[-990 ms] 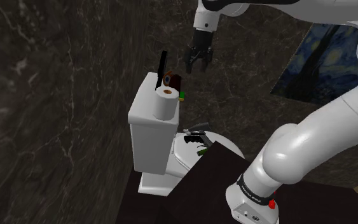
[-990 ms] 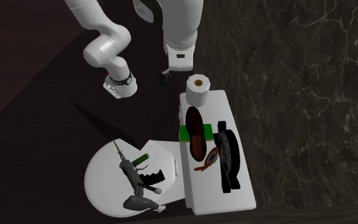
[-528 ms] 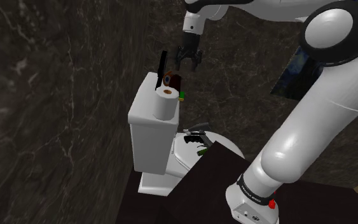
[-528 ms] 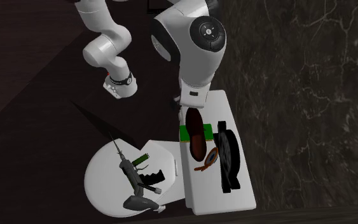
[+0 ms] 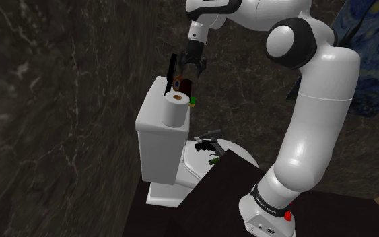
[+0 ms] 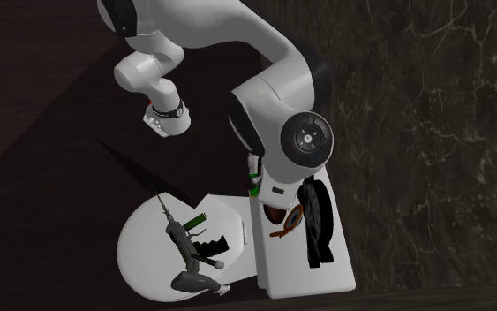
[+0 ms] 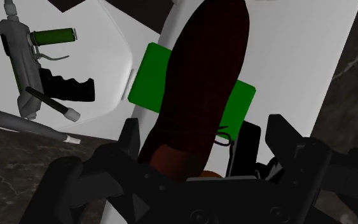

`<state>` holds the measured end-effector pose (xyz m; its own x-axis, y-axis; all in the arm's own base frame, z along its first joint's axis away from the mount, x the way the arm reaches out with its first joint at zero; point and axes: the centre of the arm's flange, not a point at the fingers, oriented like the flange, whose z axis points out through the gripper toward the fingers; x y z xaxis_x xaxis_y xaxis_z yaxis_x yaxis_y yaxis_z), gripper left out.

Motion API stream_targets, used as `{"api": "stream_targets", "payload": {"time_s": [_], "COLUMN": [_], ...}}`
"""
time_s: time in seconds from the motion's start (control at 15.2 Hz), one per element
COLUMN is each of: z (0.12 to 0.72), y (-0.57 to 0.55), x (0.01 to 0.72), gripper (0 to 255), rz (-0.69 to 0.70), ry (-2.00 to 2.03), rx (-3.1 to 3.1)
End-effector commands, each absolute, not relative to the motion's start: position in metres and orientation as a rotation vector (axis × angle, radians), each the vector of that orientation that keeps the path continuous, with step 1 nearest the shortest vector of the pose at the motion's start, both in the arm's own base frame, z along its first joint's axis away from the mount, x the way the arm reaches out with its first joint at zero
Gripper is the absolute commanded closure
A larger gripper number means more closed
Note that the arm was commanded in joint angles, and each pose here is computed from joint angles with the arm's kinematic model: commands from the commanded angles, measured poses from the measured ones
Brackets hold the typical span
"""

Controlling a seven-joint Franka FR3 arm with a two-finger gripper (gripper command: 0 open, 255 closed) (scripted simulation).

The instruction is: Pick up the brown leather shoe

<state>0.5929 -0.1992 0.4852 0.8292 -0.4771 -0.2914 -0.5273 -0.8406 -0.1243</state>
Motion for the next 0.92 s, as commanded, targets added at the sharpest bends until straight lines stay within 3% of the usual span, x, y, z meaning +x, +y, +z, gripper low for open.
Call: {"api": "stream_targets", "payload": {"time_s": [0.0,0.46,0.53,0.86], "z": [0.475,0.445,0.445,0.446], "y": [-0.203,-0.203,-0.203,-0.202], "x": [0.597,0.597,0.596,0.596], "gripper": [0,0,255,255], "rz": [0.374,0.374,0.374,0.374], "ry": [0.791,0.791,0.791,0.791], "rx": [-2.804,-2.804,-2.804,-2.804]}}
